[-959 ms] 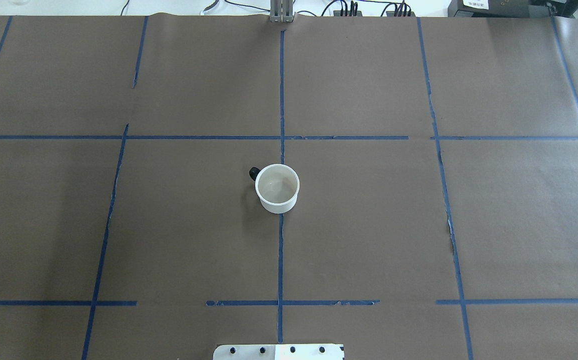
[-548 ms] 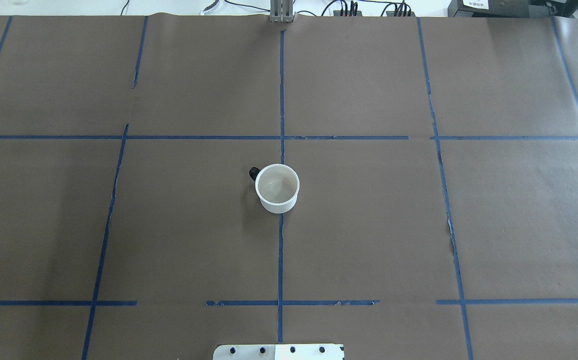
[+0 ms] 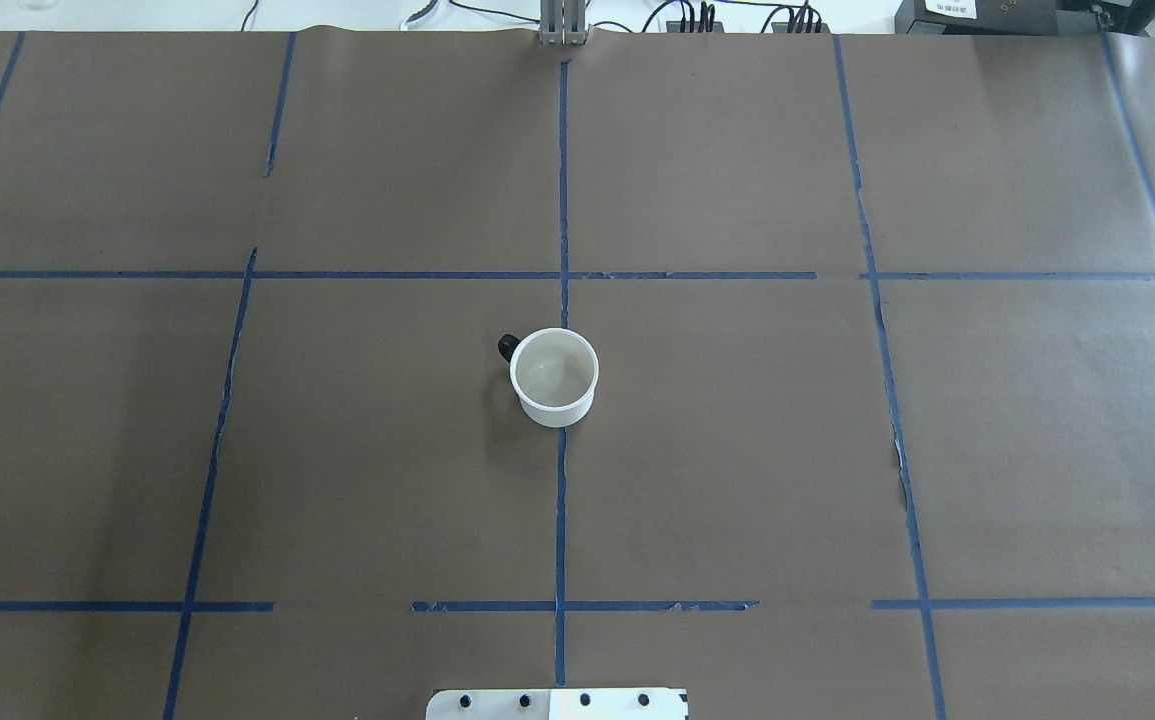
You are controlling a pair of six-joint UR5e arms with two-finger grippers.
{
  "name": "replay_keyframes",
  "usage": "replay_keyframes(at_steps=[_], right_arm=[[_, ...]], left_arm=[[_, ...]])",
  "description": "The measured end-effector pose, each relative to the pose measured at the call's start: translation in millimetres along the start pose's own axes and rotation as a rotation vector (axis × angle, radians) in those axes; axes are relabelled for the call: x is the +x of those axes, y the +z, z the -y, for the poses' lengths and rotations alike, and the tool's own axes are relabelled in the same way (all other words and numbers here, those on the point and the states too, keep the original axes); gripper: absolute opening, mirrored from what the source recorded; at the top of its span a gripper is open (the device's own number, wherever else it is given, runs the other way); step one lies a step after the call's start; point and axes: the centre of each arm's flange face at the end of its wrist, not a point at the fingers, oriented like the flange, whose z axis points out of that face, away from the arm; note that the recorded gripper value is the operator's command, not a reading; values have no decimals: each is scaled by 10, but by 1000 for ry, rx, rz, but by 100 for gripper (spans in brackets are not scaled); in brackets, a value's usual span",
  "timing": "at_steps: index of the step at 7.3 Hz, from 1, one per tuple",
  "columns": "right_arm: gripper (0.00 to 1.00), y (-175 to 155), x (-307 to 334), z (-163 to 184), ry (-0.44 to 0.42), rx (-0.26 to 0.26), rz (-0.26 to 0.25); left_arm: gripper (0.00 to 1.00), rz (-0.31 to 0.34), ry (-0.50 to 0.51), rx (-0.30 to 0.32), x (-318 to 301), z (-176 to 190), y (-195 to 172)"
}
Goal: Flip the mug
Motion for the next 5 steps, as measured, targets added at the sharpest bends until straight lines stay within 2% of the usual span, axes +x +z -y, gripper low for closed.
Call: replay_keyframes(at_steps=[5], right_arm=[[100, 2, 2, -2, 0, 0, 0]], left_arm=[[100, 1, 7, 9, 27, 34, -36]])
